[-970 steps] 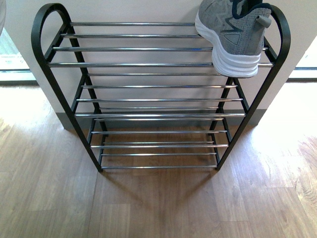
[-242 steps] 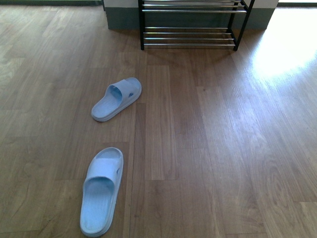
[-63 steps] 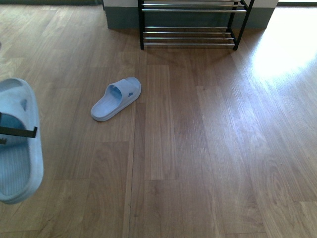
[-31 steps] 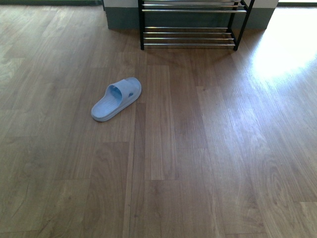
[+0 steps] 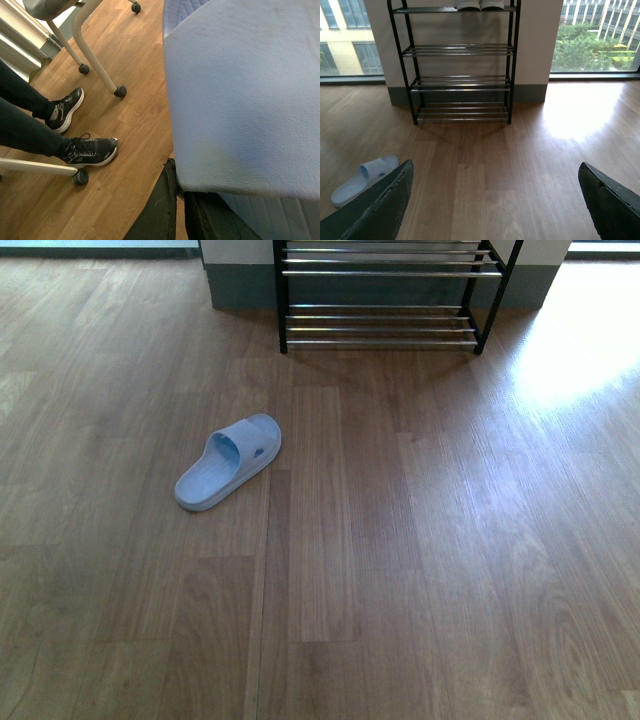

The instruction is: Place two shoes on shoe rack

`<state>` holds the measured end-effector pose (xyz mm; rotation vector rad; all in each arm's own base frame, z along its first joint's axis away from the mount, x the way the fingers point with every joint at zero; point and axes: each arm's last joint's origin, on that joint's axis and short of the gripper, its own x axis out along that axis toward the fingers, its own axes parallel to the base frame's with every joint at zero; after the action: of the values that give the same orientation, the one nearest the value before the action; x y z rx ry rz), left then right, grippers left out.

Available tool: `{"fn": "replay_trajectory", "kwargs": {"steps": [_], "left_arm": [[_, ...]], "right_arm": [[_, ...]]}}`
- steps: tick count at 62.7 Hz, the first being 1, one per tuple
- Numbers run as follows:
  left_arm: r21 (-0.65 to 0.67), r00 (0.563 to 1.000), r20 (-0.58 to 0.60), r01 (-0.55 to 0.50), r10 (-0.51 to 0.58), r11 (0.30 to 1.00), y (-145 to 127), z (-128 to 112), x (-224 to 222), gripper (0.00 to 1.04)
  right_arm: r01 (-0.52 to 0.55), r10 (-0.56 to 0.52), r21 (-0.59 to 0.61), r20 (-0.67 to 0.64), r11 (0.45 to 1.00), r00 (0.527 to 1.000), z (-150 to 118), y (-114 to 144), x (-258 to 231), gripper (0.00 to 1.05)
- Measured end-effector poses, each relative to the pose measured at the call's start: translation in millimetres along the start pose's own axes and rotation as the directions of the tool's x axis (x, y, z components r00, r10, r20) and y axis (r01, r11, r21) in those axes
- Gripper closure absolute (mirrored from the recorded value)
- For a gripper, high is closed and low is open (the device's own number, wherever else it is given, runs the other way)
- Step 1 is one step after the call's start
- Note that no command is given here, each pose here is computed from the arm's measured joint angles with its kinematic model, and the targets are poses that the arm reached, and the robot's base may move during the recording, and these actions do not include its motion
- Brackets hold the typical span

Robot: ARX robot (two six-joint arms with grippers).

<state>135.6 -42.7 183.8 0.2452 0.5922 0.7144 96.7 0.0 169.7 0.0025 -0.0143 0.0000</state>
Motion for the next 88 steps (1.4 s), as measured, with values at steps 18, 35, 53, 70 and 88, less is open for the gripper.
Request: {"fn": "replay_trajectory", "kwargs": {"steps": [18,35,53,70,88], "left_arm": [[-0.001,1.000,0.000,0.000,0.000,1.000,0.0,0.0,0.0,1.03],[-0.003,1.000,0.000,0.000,0.000,1.000,0.0,-0.1,0.0,1.03],[-0.003,1.000,0.000,0.001,-0.001,1.000,-0.1,-0.1,0.0,1.03],[-0.002,1.000,0.000,0.000,0.000,1.000,-0.1,-0.7,0.1,1.03],[-0.003,1.000,-0.001,0.000,0.000,1.000,-0.1,-0.8,0.2,1.03]], "right_arm": [[0.000,0.000,0.000,0.000,1.000,1.000,0.0,0.0,0.0,0.09],[0.000,0.000,0.000,0.000,1.000,1.000,0.0,0.0,0.0,0.09],[0.003,-0.003,0.000,0.000,1.000,1.000,0.0,-0.1,0.0,0.09],[0.002,-0.002,0.000,0.000,1.000,1.000,0.0,-0.1,0.0,0.09],[0.000,0.000,0.000,0.000,1.000,1.000,0.0,0.0,0.0,0.09]]}}
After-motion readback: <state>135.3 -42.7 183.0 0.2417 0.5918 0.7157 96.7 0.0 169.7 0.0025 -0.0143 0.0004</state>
